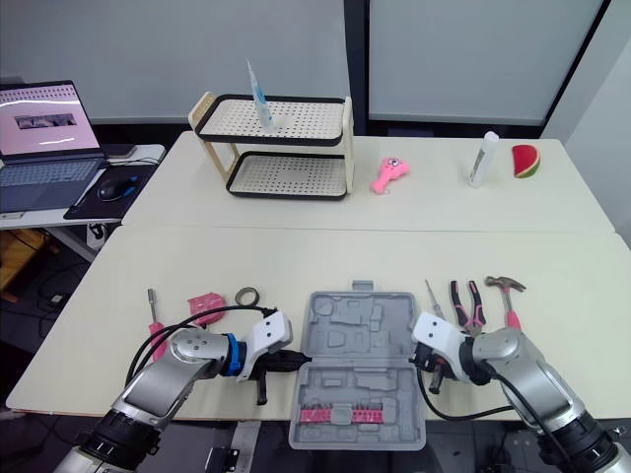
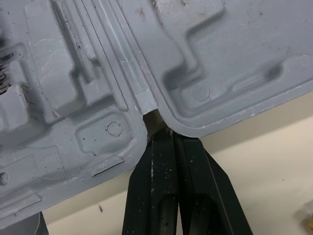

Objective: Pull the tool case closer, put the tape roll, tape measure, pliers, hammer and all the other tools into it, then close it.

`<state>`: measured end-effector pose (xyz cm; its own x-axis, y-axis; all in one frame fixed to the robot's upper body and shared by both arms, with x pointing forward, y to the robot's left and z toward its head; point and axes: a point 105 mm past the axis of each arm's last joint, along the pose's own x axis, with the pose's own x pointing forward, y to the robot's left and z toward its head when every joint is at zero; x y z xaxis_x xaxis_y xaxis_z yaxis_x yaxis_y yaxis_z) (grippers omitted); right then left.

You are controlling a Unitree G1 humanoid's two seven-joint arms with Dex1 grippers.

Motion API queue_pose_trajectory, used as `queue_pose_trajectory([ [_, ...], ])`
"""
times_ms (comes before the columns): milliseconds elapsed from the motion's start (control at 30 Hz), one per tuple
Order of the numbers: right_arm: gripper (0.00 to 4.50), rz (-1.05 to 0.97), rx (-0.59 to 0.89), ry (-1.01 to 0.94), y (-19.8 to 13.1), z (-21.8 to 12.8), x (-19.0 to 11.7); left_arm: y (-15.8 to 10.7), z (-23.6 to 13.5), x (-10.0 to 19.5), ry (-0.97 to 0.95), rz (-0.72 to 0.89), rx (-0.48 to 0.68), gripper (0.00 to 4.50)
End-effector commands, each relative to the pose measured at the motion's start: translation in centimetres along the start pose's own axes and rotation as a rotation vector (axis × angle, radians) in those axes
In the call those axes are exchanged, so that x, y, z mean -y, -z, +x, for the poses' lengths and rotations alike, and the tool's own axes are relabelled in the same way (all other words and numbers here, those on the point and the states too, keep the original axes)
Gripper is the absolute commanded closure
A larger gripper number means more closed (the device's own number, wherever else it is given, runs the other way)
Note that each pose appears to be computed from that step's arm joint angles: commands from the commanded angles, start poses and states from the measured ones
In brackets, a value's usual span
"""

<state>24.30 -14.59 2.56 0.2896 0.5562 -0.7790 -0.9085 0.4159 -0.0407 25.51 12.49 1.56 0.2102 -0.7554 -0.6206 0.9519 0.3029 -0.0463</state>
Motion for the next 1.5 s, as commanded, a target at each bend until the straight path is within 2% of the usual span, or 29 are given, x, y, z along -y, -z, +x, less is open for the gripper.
queue_pose_trajectory([
  [33,4.49,0.011,0.007,-0.108,0.0,0.9,-2.3,0.6,0.7,1.6,0.072,-0.014,-0.017,4.50],
  [900,4.49,0.020,0.022,-0.083,-0.4,1.3,-1.7,1.5,-0.2,0.7,0.026,-0.034,-0.040,4.50],
  [1500,4.49,0.078,0.003,0.082,1.3,-1.4,1.8,2.6,-2.6,-0.7,-0.066,-0.048,-0.059,4.50],
])
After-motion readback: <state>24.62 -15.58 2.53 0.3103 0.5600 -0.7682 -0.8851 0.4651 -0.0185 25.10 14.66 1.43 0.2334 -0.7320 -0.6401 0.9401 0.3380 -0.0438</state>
